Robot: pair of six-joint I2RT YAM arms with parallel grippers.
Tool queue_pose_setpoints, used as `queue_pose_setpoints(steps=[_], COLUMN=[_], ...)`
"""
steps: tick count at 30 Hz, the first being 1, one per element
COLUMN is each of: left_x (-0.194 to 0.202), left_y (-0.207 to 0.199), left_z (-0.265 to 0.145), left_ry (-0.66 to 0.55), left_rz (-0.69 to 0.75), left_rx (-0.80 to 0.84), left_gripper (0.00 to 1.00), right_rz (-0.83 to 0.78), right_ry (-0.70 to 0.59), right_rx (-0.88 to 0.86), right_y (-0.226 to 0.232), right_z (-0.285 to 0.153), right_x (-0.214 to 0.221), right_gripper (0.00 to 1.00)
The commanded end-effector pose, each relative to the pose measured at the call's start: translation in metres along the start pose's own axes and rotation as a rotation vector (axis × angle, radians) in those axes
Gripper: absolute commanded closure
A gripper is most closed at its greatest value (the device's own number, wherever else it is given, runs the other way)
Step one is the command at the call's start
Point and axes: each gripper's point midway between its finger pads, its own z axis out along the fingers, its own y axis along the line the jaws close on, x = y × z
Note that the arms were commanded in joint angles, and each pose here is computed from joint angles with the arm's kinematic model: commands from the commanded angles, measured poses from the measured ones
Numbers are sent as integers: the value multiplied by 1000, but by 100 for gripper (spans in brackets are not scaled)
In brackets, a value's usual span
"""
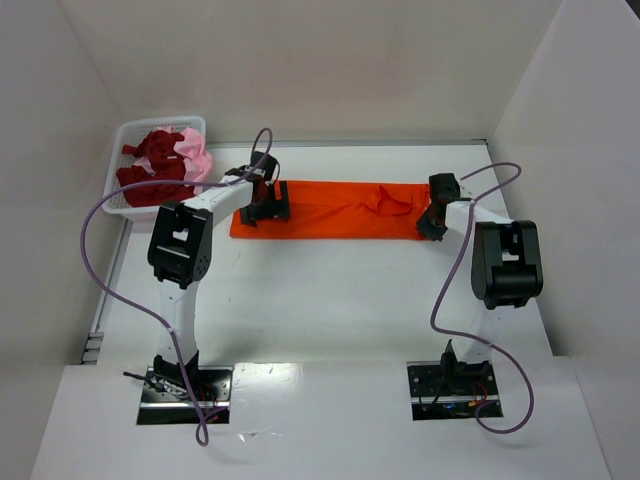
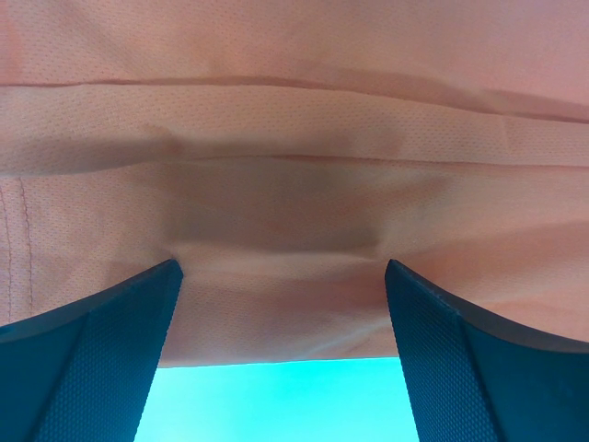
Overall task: Fold and stack the t-shirts
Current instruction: Fold the other side of the tshirt into a rectangle
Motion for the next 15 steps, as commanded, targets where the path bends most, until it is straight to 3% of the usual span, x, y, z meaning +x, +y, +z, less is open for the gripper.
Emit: queue_pose_setpoints(steps=[1, 5, 15], left_x=[19, 19, 18], left_y=[19, 19, 22], left_z=[16, 16, 16], left_ry=[66, 66, 69], left_rz=[-22, -22, -31], left_rx=[-40, -40, -35], left_gripper=[0, 0, 0], right_rz=[3, 6, 64], right_ry=[3, 27, 32], right_rx=[52, 86, 129], right_y=[-7, -14, -34], right_z=[6, 6, -18], right_x=[-2, 3, 9], right_gripper=[80, 97, 100])
